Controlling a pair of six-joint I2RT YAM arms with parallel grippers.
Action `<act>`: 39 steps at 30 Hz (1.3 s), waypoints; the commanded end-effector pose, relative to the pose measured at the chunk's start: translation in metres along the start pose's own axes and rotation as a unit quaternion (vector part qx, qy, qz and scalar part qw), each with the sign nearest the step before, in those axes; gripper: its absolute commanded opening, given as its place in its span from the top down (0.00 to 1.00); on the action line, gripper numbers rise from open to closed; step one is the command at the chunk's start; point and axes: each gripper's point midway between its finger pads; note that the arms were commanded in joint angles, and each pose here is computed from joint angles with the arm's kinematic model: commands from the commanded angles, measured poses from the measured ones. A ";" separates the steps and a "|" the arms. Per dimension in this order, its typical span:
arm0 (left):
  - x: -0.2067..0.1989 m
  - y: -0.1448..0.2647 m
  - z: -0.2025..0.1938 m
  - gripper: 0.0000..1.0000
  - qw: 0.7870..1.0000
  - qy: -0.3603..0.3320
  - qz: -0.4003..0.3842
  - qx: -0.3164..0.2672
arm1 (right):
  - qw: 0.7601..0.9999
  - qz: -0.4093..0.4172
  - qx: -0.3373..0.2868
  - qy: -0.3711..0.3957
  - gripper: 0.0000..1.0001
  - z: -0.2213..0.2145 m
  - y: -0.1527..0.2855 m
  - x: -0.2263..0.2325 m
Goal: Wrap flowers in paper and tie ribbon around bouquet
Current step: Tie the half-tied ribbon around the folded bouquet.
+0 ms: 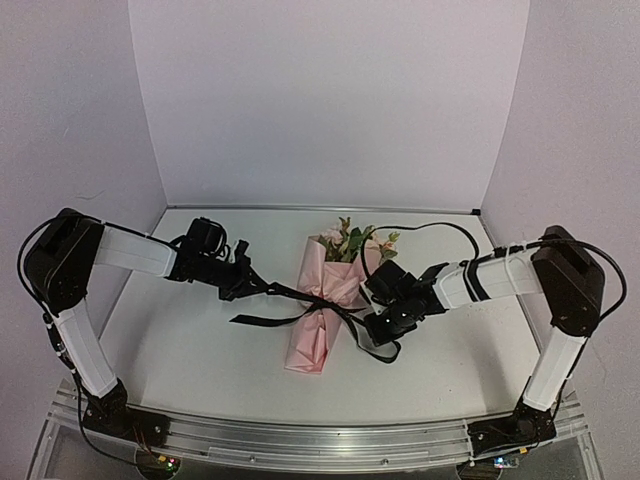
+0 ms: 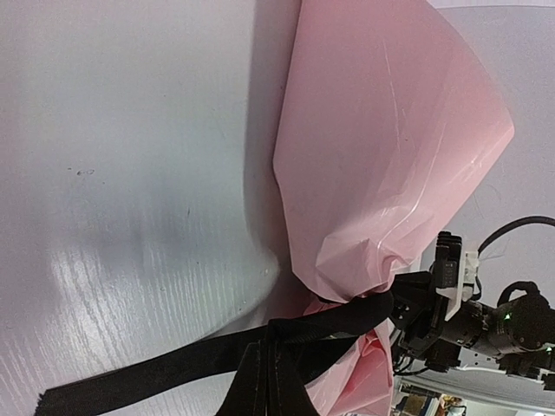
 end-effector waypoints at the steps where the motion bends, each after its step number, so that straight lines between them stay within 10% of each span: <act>1: 0.016 0.000 0.002 1.00 1.000 0.017 0.018 -0.005 | 0.995 -0.046 -0.035 -0.076 1.00 0.004 0.023 -0.022; 39: 0.033 0.020 0.010 1.00 0.999 0.034 0.000 -0.024 | 0.987 -0.056 -0.031 -0.149 1.00 -0.016 0.038 -0.042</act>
Point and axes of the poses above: each gripper's point midway between its finger pads, its own y axis back along the fingers, its own x axis along the line the jaws close on, z = x × y, and after that the axes turned 6 degrees about -y, right-handed
